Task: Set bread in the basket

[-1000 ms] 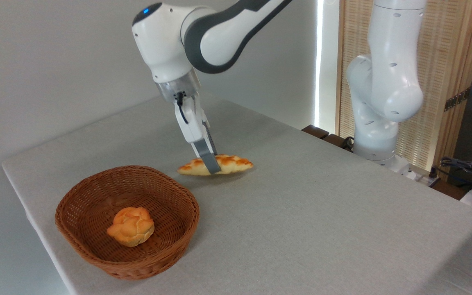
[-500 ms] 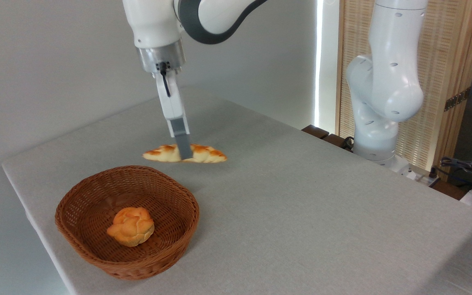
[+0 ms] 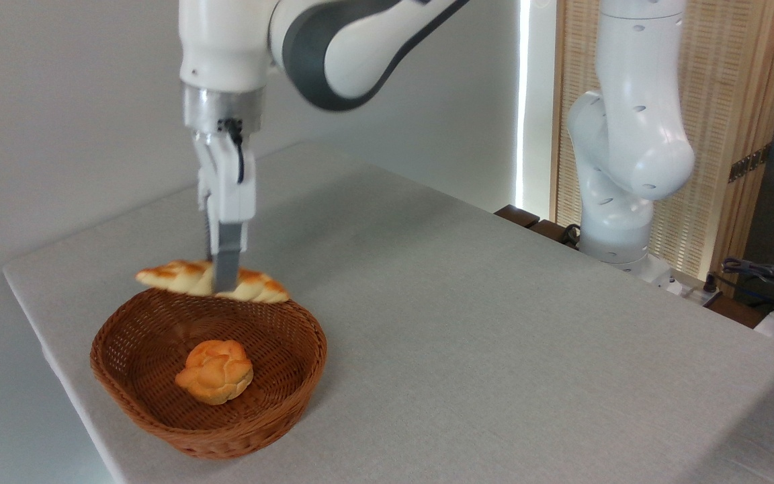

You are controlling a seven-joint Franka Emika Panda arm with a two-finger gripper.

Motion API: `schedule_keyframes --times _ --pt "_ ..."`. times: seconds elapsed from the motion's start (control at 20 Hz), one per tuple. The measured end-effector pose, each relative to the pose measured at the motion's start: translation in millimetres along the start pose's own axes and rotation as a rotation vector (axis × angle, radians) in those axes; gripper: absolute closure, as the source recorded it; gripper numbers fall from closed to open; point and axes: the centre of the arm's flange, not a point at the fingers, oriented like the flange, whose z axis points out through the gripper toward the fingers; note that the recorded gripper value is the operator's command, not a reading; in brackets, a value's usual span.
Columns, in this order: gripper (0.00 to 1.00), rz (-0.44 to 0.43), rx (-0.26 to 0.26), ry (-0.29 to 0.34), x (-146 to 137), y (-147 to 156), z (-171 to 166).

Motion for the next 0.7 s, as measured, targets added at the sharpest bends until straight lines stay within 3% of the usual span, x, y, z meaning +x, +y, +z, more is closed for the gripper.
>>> schedule_keyframes --times 0.25,0.7 --pt "0.00 -0.046 0.015 0.025 7.6 -6.7 22.8" --pt "0.00 -0.057 0.022 0.031 9.9 -10.2 19.9"
